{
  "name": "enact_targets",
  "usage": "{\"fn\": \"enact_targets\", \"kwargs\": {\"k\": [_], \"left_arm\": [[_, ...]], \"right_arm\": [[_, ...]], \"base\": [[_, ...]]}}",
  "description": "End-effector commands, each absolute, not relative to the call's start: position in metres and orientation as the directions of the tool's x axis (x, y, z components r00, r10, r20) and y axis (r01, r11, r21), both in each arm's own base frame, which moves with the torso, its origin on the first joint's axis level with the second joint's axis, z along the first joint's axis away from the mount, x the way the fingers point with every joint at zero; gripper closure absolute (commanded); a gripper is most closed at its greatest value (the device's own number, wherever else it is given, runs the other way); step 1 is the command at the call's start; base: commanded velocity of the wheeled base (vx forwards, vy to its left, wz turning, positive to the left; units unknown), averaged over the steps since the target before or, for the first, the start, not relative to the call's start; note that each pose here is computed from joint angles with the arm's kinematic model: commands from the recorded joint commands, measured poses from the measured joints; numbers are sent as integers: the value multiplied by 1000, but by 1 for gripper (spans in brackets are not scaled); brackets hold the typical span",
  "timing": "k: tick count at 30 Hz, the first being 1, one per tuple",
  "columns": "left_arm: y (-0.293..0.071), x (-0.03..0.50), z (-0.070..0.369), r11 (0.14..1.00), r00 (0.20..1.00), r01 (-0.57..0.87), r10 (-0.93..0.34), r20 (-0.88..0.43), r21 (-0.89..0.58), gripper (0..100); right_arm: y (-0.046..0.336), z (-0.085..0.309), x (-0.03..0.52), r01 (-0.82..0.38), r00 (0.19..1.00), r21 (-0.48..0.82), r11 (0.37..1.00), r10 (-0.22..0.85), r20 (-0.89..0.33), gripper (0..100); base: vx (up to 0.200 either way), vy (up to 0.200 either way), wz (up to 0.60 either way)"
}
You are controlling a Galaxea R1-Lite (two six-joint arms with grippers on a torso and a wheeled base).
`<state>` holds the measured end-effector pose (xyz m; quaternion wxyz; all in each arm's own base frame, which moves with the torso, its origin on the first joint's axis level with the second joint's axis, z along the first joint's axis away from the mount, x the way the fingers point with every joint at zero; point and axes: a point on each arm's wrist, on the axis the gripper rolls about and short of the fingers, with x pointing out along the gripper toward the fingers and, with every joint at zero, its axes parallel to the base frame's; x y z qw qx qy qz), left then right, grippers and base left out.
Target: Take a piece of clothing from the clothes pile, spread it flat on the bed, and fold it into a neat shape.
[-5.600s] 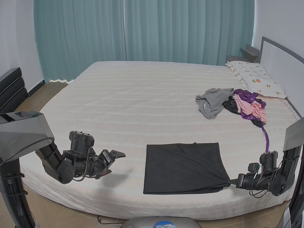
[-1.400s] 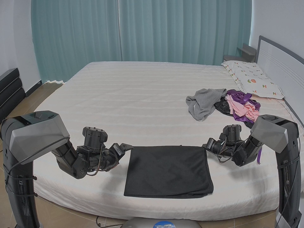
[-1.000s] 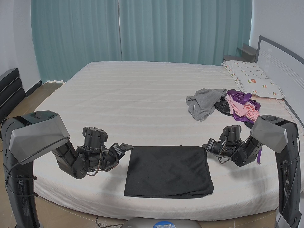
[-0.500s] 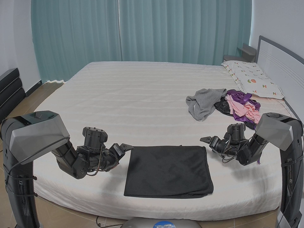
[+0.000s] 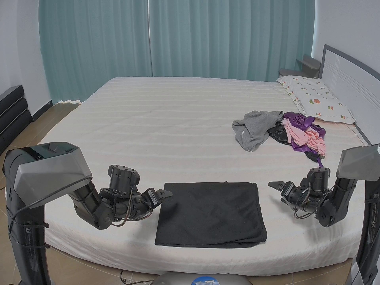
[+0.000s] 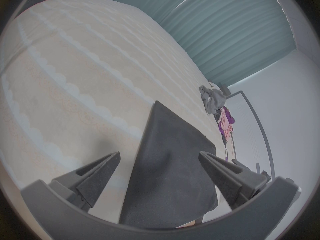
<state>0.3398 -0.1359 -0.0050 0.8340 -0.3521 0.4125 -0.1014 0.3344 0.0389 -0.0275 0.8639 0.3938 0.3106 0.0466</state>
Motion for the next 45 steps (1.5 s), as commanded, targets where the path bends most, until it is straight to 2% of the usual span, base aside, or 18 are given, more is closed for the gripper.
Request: {"fn": "enact_targets", "kwargs": {"k": [1,16,25,41,42,45], "left_arm": [[-154,343,-10,747,621,-52,-496,-608,-662,0],[-162,348,-23,790,616,7,-486,-619,-613,0],[-162,347,-33,837,635,3,-424,-646,-547,0],[-169,348,-35,833,642,29,-438,-629,-552,0],[-169,347,-36,832,645,31,-440,-625,-553,100],[-169,348,-36,829,652,33,-441,-617,-558,100]], "right_arm": [[34,-17,300,175,817,741,648,325,-476,0],[35,-39,314,198,812,751,630,323,-485,0],[37,-40,311,190,812,752,631,330,-481,0],[37,-41,311,190,811,752,631,331,-483,0],[37,-41,311,190,811,752,631,331,-483,0],[37,-41,311,189,812,752,631,331,-481,0]], "base": [[0,0,0],[0,0,0],[0,0,0],[0,0,0],[0,0,0],[0,0,0]]}}
